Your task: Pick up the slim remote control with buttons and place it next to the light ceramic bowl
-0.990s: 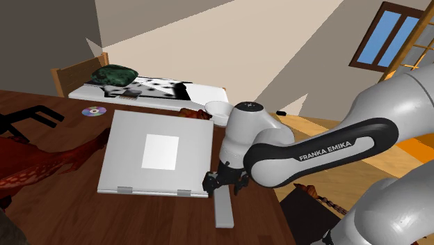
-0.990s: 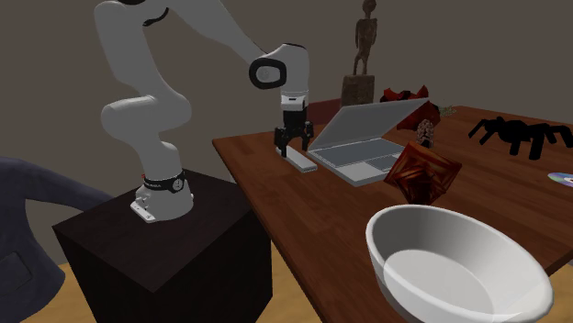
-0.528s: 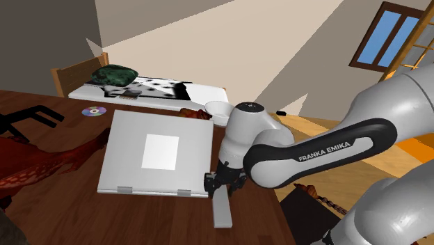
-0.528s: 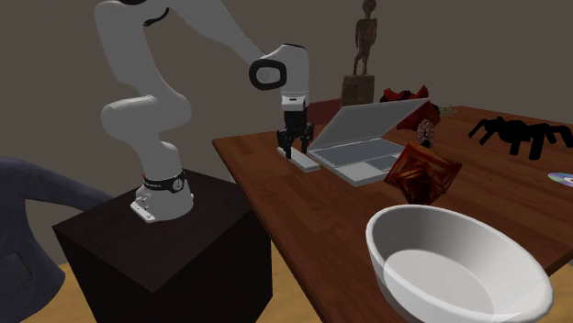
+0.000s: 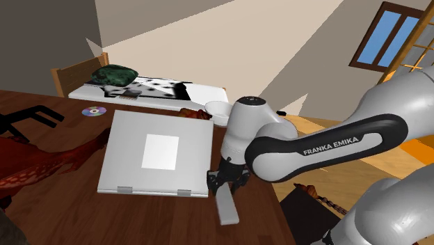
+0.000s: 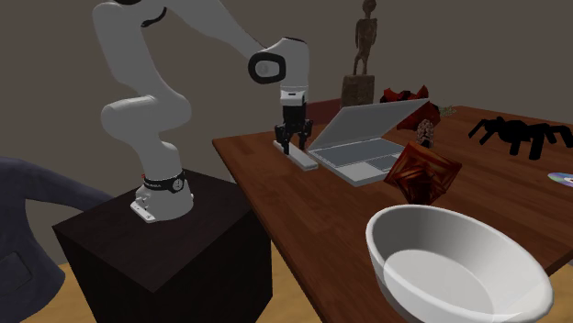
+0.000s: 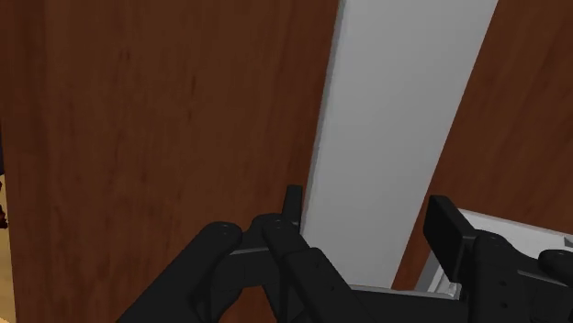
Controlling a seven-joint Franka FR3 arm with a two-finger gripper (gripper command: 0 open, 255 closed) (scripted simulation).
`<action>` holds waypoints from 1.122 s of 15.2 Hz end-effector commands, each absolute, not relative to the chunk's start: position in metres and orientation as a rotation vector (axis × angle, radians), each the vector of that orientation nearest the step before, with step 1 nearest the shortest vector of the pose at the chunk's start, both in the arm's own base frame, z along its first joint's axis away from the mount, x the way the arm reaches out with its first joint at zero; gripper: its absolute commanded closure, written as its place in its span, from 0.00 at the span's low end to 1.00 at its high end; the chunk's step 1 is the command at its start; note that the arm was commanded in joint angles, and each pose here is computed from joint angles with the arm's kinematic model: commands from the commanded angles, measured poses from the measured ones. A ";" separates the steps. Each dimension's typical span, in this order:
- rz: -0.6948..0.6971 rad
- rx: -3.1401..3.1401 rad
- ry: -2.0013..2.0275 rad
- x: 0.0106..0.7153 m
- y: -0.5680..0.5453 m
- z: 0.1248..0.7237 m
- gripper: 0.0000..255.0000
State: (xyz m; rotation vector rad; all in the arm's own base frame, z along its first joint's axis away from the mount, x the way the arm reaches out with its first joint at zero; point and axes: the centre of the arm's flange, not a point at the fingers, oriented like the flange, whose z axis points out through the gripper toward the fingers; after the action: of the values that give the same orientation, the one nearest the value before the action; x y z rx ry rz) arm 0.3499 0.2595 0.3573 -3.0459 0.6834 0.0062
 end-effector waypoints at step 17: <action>0.007 -3.046 0.683 0.350 0.260 0.452 1.00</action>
State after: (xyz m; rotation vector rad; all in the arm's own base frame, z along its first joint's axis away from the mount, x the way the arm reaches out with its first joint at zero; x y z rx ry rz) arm 0.3514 0.2598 0.4470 -3.0460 0.6836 0.0073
